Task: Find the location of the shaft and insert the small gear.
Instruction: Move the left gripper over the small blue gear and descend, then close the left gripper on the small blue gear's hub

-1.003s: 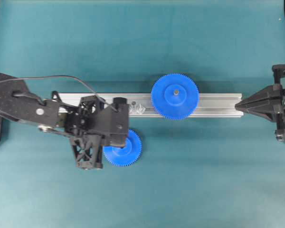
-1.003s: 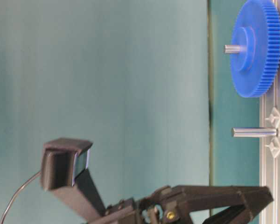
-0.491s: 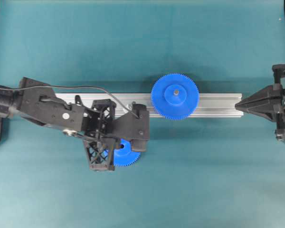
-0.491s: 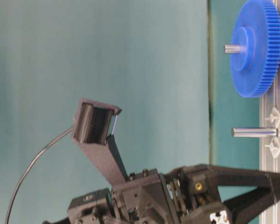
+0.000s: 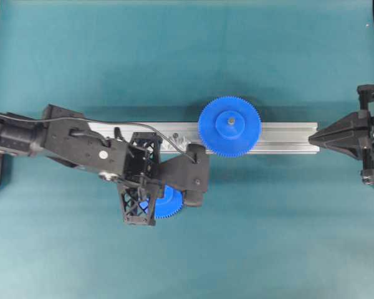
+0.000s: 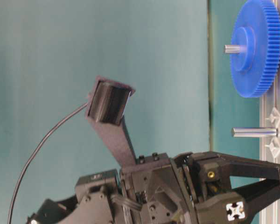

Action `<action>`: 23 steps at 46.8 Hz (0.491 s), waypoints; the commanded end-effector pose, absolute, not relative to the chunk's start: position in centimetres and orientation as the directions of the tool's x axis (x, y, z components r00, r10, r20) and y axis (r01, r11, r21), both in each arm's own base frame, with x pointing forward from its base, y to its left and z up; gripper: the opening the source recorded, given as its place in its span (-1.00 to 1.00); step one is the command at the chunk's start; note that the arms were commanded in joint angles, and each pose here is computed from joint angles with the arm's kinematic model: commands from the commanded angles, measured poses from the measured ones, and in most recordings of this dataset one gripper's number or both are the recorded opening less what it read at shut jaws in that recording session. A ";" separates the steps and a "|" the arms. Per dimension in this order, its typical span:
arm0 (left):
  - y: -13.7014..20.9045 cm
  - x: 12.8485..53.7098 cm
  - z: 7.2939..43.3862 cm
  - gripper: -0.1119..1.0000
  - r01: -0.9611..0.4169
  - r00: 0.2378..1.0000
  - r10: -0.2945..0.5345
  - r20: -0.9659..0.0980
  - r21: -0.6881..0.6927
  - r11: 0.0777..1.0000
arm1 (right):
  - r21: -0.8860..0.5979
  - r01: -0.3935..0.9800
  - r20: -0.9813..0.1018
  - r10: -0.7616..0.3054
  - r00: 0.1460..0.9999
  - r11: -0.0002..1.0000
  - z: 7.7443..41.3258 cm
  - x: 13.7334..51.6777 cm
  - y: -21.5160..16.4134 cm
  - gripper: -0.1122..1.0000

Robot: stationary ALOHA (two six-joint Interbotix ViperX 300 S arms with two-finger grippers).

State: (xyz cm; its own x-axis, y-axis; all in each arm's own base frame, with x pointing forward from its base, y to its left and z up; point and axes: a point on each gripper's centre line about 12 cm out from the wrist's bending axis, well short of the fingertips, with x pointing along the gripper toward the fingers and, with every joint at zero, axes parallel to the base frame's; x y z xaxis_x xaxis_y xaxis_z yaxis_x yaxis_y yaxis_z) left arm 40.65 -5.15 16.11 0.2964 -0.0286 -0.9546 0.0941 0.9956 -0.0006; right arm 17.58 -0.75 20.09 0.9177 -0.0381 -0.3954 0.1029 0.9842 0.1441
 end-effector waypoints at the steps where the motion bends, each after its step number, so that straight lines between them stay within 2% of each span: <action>1: -5.6 41.3 17.4 -0.81 0.110 0.320 -0.032 -0.947 0.003 0.994 | 0.154 0.109 -0.388 -0.041 0.921 0.982 20.4 17.8 -0.8 -0.73; 23: -6.0 41.3 17.1 -0.81 0.124 0.309 -0.034 -0.950 0.005 0.992 | 0.155 0.108 -0.383 -0.041 0.923 0.982 20.4 17.8 -0.8 -0.73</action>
